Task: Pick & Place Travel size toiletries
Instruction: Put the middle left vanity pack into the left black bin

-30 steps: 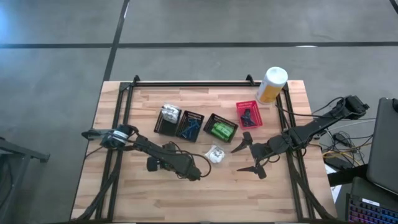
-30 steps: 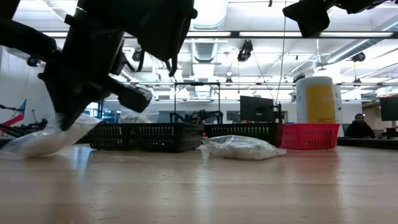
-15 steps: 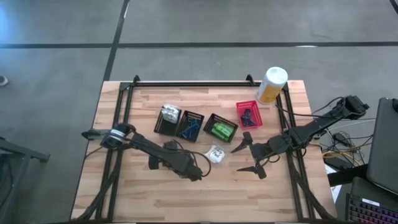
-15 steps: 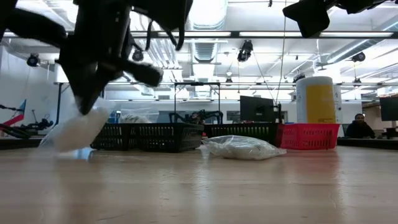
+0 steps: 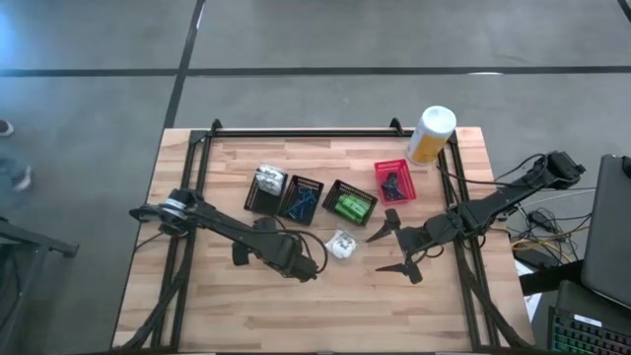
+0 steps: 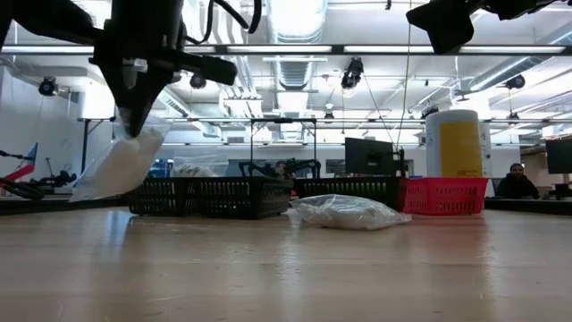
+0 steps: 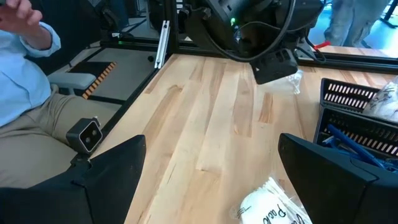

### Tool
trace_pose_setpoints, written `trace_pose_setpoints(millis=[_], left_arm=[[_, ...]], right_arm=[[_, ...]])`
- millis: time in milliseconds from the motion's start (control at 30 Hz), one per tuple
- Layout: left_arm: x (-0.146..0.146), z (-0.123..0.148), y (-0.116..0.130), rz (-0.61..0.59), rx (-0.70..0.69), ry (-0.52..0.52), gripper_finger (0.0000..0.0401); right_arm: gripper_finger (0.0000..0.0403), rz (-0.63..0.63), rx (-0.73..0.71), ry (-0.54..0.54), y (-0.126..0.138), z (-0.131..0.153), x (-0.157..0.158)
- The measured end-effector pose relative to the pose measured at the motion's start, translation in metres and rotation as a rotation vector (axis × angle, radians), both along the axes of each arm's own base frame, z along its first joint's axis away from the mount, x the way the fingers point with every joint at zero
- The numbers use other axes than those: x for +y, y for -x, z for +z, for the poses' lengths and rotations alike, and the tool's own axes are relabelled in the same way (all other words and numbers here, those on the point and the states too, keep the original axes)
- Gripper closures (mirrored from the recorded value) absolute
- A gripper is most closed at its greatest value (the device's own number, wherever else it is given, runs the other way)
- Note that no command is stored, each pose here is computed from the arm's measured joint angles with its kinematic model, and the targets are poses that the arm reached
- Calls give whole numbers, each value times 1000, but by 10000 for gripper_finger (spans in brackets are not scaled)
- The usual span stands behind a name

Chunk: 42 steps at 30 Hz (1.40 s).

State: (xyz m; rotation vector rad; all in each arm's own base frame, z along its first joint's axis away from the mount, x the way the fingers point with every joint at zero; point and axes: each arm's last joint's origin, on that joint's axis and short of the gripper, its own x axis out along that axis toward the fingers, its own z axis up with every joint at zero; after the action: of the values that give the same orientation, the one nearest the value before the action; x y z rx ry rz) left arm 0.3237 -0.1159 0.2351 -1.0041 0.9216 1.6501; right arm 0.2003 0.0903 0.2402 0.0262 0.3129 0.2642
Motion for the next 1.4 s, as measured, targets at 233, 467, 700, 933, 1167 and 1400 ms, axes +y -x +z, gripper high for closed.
trace_pose_setpoints(millis=[233,467,700,933,1167,1400], left_arm=[[9,12,0,67,-67,-26,400],[13,30,8,185,-180,-39,400],[16,30,7,178,-229,-125,401],[15,32,5,195,-252,-100,400],[16,32,4,209,-255,-76,400],[22,32,2,372,-323,-116,400]], right_arm=[[39,0,0,0,0,0,0],[39,0,1,1,0,0,0],[39,0,1,0,0,0,0],[39,0,1,0,0,0,0],[39,0,1,0,0,0,0],[39,0,1,0,0,0,0]])
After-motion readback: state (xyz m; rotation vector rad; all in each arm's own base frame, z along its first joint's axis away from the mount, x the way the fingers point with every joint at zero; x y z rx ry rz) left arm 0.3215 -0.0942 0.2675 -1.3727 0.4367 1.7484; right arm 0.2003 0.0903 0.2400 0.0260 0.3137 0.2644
